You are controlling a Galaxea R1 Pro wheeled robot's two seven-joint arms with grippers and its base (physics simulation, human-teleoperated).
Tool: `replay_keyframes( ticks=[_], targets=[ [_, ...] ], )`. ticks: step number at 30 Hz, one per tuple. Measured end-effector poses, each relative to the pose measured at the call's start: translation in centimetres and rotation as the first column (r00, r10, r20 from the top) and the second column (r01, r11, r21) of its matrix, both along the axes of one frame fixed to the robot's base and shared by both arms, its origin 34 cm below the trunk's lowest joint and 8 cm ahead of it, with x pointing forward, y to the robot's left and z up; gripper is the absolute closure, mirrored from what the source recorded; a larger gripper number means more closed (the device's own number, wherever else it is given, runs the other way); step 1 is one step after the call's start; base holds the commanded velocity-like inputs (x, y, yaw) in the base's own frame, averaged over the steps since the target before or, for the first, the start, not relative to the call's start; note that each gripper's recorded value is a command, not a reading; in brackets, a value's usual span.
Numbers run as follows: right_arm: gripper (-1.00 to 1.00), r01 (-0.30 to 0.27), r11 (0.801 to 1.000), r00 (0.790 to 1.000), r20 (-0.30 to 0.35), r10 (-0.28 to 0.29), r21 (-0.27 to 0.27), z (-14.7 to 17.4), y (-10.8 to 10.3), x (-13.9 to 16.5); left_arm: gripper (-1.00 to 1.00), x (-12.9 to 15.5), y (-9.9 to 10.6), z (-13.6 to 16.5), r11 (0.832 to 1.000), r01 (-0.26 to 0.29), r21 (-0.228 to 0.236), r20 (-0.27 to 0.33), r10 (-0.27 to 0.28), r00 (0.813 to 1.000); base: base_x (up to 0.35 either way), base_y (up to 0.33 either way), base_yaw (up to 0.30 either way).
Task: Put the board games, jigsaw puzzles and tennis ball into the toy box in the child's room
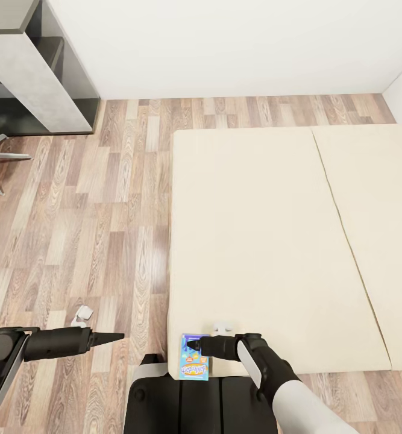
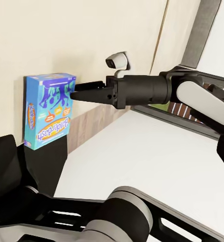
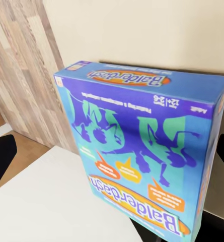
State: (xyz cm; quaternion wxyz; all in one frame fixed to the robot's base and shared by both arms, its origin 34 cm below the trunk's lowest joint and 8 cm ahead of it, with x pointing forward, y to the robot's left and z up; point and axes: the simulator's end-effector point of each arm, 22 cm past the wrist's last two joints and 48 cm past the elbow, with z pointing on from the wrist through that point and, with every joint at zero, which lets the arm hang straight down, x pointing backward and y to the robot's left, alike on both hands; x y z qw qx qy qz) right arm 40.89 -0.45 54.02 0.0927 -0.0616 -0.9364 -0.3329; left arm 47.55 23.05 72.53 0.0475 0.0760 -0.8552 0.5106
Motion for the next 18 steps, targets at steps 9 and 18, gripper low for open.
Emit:
replay_keyframes(
  ticks=[9, 18],
  targets=[
    [-1.0, 0.003, 1.0, 1.0, 0.001, -0.003, -0.001, -0.01, -0.05, 0.1, -1.0, 0.02, 0.0, 0.01, 1.0, -0.001, -0.001, 0.0, 0.001, 1.0, 0.0, 0.0, 0.0],
    [-1.0, 0.004, 1.0, 1.0, 0.002, -0.004, -0.002, -0.03, -0.06, 0.13, -1.0, 0.01, -0.03, 0.01, 1.0, -0.001, -0.001, 0.0, 0.001, 1.0, 0.0, 0.0, 0.0]
  ],
)
